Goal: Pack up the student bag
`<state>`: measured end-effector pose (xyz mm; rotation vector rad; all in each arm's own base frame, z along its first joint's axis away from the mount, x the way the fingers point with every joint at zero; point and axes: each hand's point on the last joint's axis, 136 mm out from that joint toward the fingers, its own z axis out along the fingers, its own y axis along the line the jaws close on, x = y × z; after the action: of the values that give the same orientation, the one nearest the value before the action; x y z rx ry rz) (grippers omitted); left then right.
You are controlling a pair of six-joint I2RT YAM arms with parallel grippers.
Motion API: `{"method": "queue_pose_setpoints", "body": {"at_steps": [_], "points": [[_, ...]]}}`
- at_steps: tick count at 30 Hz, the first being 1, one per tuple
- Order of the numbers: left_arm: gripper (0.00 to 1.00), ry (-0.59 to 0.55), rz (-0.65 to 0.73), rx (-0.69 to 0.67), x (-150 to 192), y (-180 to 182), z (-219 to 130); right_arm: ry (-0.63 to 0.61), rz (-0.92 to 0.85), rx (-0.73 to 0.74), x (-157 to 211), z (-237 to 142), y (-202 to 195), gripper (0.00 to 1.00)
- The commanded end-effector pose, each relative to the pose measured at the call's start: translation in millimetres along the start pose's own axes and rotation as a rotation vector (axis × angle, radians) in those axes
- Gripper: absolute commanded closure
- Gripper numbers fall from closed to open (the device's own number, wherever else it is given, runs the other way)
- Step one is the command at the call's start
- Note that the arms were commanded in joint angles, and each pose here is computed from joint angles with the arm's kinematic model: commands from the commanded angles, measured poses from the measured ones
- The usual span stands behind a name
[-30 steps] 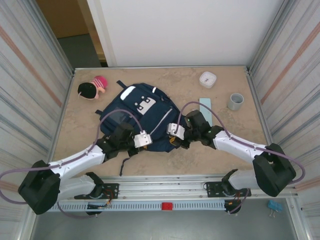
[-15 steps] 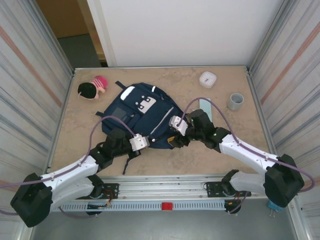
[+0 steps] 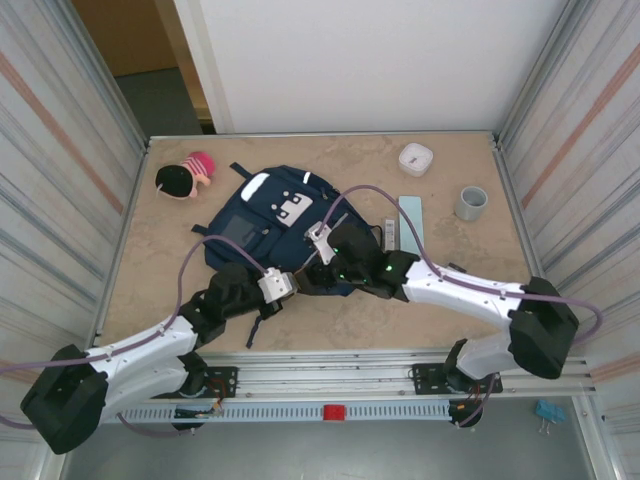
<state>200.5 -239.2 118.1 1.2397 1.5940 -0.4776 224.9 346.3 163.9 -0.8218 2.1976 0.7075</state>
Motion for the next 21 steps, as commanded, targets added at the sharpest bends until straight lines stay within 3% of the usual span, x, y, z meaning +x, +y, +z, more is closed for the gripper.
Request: {"method": "queue_pose_setpoints", "body": {"at_steps": [1,6,13,15,18,21], "points": [[1.0,-0.156,0.03,-0.009,-43.8,6.1,-5.8,-0.025,0.065,0.07,-13.6,6.7,-6.3,0.31],[1.0,-0.156,0.03,-0.008,-44.6,5.7,-5.5,-0.002,0.057,0.025,-16.3,20.3,3.1,0.41],[1.0,-0.155,0.042,-0.023,-47.1,8.4,-7.6,0.036,0.065,0.025,-8.0,23.5,1.9,0.7],[1.0,-0.155,0.044,-0.026,-47.4,8.9,-8.5,0.039,0.068,0.021,-7.6,21.8,1.7,0.7],[1.0,-0.158,0.046,-0.029,-48.6,9.4,-9.1,0.044,0.081,0.0,-7.8,22.0,4.3,0.56],[1.0,-0.161,0.046,-0.028,-50.0,9.6,-9.1,0.074,0.091,-0.006,-3.9,27.6,4.5,0.57]]}}
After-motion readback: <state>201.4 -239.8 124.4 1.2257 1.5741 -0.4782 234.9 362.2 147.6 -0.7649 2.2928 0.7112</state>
